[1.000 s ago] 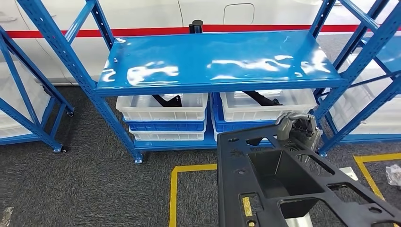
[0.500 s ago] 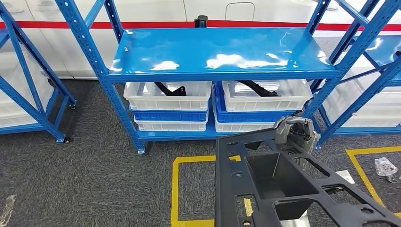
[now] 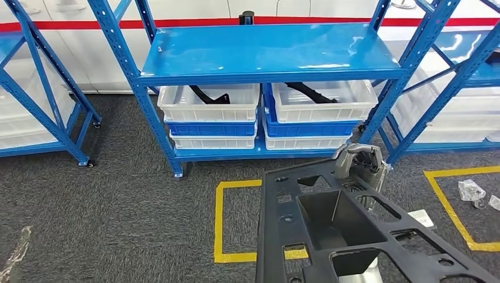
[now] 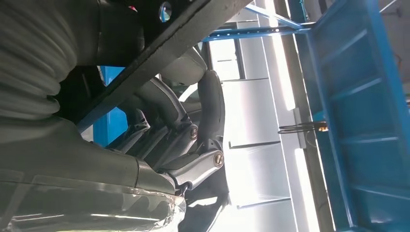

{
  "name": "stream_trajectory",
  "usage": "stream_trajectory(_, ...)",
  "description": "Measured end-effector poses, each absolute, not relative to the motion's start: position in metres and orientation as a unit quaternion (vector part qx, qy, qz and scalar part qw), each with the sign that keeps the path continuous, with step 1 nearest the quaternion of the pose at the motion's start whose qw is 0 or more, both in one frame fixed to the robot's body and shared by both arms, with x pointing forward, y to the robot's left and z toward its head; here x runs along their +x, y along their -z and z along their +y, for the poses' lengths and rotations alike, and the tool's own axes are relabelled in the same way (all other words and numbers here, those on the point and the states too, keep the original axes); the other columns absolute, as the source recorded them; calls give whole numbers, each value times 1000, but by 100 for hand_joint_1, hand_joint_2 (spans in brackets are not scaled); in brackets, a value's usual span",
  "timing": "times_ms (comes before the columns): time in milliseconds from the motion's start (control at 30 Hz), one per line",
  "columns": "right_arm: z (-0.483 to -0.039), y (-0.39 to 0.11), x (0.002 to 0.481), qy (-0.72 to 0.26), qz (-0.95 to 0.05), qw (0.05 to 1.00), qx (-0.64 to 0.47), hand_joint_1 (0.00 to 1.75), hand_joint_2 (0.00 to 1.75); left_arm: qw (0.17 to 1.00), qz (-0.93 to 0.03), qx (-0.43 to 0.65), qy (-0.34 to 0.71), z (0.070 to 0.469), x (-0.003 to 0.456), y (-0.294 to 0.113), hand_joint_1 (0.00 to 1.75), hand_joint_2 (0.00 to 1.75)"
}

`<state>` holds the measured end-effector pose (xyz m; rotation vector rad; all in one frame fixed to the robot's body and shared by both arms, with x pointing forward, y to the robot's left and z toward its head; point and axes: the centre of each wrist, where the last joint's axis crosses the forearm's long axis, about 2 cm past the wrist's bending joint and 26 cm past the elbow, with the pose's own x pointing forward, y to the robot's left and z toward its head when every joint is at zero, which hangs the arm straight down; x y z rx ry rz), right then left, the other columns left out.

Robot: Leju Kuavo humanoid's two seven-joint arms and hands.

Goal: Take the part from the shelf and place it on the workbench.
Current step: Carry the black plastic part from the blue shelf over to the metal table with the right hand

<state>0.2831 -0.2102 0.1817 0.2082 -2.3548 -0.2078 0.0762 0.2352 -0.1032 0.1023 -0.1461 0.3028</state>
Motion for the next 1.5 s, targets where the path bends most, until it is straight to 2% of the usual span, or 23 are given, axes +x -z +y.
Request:
stream_trajectory(567, -205, -183, 291, 81, -918, 378, 92, 175, 175, 972, -43, 72, -218, 224, 64, 103, 0, 175)
stream_trajectory(1500, -203, -178, 297, 80, -913, 388, 98, 175, 175, 974, -45, 71, -210, 223, 66, 103, 0, 175)
